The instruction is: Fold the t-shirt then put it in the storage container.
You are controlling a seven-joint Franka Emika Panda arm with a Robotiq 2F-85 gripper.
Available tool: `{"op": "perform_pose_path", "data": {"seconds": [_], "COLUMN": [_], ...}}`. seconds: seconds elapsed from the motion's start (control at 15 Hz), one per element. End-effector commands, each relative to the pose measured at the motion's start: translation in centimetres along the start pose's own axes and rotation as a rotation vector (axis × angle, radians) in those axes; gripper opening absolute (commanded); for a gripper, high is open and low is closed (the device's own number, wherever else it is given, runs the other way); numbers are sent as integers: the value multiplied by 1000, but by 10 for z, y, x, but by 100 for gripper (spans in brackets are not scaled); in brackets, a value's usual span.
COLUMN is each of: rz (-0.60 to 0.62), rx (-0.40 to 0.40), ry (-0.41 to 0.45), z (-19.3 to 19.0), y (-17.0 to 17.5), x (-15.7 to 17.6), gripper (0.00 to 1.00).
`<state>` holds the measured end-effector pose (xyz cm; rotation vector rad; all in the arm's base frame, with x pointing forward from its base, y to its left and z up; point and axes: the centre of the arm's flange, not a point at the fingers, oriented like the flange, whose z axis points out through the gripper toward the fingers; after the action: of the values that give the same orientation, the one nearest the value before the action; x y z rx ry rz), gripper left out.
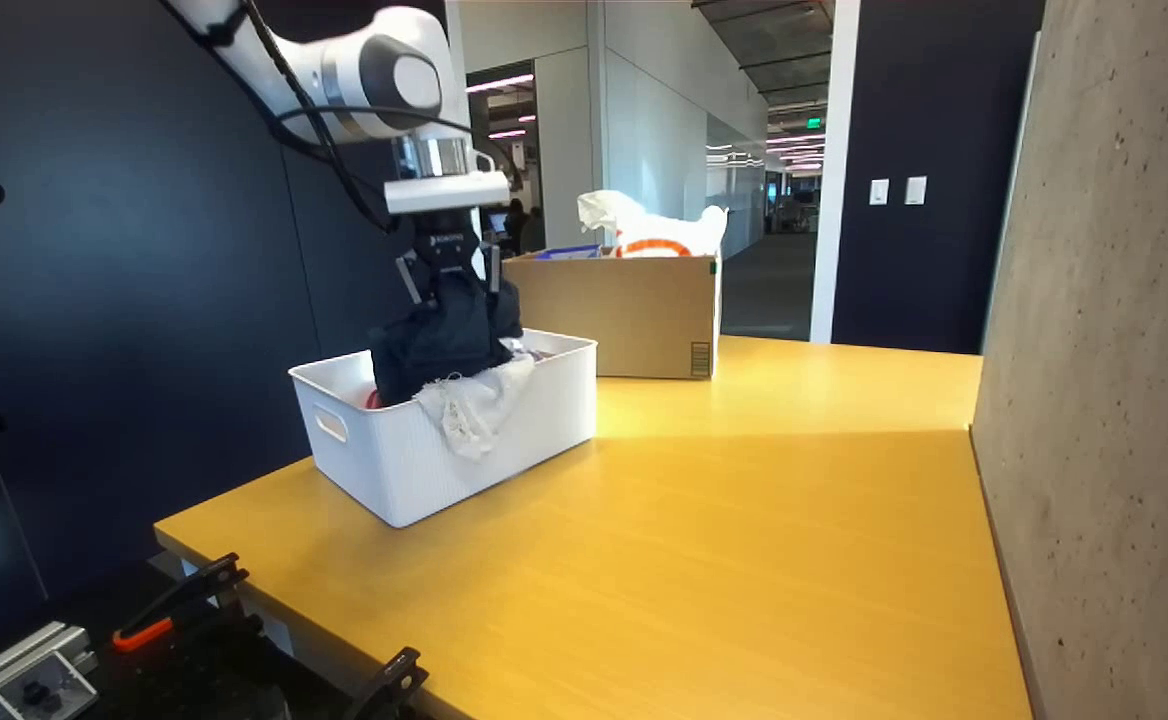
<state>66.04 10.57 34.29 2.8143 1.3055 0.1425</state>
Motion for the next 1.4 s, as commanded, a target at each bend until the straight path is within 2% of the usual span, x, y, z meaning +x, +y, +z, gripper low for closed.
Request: {"op": "perform_pose_path", "data": {"seconds": [0.0, 0.2, 0.33, 0.4, 0.47, 0.87, 1.13, 1.33], "rz": [-91, -139, -160, -165, -162, -142, -83, -62], "rx": [89, 116, 115, 109, 94, 0, -9, -16], "ry": [-76, -113, -127, -133, -137, -100, -70, -66], "z": [91, 143, 153, 148, 138, 54, 8, -7], "y": [39, 43, 41, 36, 30, 1, -12, -14], "x": [18, 25, 27, 28, 28, 25, 6, -5], "gripper": [7, 7, 7, 53, 54, 97, 100, 100]}}
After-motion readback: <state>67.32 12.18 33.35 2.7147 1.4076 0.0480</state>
